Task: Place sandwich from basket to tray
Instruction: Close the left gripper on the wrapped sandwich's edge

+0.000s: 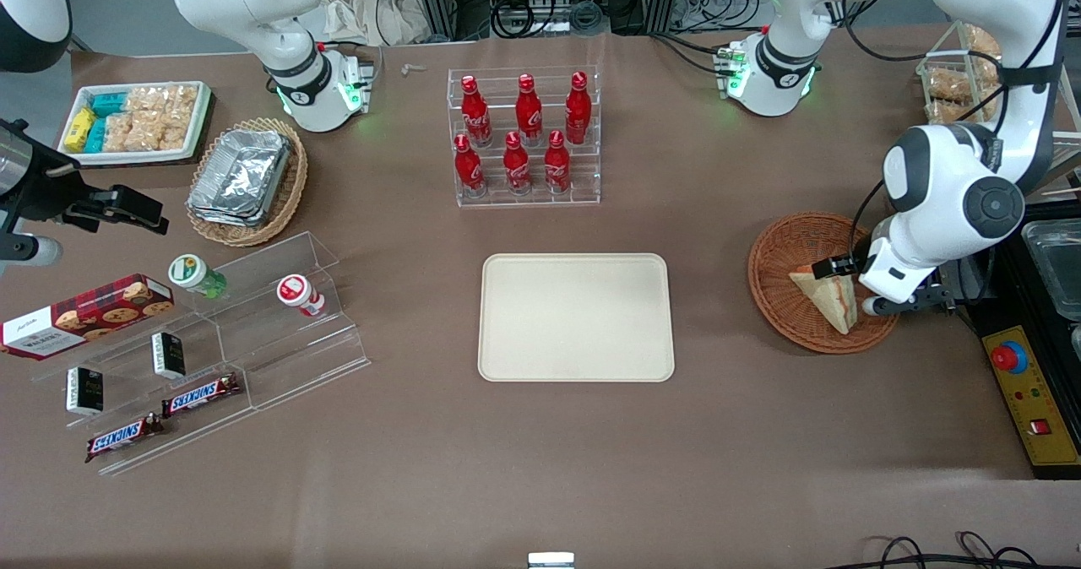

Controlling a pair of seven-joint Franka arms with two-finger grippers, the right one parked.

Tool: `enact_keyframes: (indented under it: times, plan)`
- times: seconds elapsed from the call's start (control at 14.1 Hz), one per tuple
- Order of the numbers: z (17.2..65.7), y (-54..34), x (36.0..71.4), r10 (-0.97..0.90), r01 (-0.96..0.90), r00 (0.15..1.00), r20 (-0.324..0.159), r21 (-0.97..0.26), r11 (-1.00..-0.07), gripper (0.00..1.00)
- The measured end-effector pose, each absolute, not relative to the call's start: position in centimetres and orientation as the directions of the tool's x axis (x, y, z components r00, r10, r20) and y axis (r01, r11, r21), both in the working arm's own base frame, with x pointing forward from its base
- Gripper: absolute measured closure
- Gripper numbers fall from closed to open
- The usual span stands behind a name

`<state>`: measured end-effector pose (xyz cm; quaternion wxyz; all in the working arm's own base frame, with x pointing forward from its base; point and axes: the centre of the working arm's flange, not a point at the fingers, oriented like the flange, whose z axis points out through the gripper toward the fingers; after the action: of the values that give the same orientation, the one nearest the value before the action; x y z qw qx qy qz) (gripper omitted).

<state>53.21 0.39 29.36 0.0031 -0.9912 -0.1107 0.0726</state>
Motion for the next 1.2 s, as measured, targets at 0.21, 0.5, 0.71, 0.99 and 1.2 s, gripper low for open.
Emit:
enact_keyframes:
  times: [0.21, 0.5, 0.71, 0.99, 1.2]
  plan:
    - [27.4, 0.4, 53.5, 0.307, 0.305, 0.942, -0.139, -0.036, -0.952, 0.0]
    - [26.3, 0.5, 53.4, 0.336, 0.333, 0.93, -0.149, -0.045, -0.942, 0.02]
    - [26.1, 0.5, 53.4, 0.369, 0.366, 0.917, -0.152, -0.052, -0.929, 0.23]
    - [25.8, 0.4, 53.3, 0.395, 0.39, 0.906, -0.155, -0.058, -0.919, 0.64]
    - [26.5, 0.3, 53.8, 0.392, 0.388, 0.908, -0.146, -0.054, -0.92, 0.76]
